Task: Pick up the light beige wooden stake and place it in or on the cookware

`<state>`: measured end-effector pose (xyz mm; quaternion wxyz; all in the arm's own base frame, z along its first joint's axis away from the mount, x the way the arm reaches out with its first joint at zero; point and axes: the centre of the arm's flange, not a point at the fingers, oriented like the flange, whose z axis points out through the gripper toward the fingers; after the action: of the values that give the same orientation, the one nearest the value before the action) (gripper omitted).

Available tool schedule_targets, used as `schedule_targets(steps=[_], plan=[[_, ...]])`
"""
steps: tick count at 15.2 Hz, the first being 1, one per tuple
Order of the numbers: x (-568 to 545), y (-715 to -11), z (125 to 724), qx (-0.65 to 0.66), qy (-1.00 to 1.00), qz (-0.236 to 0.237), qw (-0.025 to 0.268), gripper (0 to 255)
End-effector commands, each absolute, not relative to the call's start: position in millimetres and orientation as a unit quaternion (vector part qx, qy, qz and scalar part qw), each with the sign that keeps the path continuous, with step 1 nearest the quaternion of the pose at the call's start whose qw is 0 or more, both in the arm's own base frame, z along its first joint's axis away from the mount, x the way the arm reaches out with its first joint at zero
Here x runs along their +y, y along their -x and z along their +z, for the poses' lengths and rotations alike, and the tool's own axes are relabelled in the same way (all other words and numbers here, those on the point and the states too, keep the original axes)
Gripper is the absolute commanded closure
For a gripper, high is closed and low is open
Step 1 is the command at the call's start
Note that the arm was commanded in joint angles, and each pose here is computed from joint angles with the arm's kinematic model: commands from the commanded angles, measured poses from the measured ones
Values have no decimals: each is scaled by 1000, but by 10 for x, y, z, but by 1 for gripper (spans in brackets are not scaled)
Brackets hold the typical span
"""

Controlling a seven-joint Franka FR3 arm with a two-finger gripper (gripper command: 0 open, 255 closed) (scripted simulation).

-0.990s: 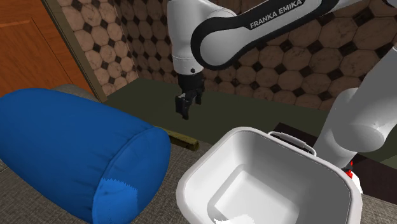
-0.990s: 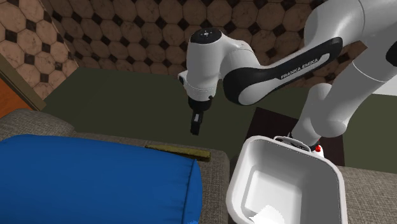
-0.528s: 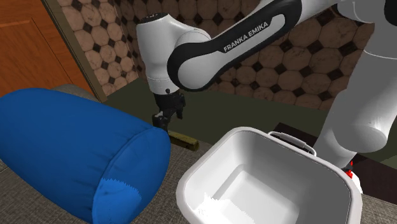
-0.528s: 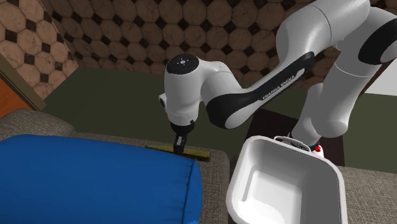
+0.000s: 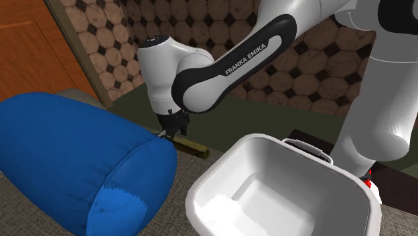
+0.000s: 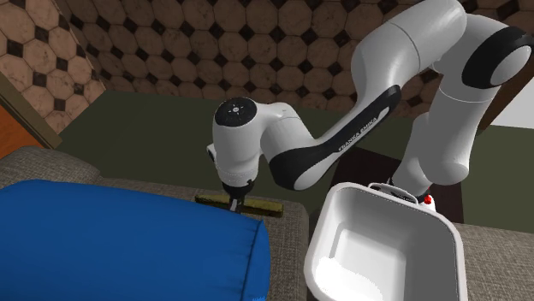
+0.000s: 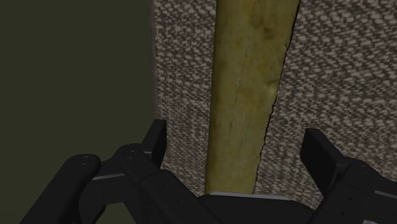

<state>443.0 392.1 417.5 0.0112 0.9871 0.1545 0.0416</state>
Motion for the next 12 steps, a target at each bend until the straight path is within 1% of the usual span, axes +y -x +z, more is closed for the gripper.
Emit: schedule_targets(steps=[1,8,9,12], plan=[[3908,-4433,4081,155,-987,42,11,0],[3908,-4433,4081,155,-987,42,11,0],[3908,-4433,4081,155,-987,42,11,255],[3908,-4435,4083,155,-987,42,11,255]])
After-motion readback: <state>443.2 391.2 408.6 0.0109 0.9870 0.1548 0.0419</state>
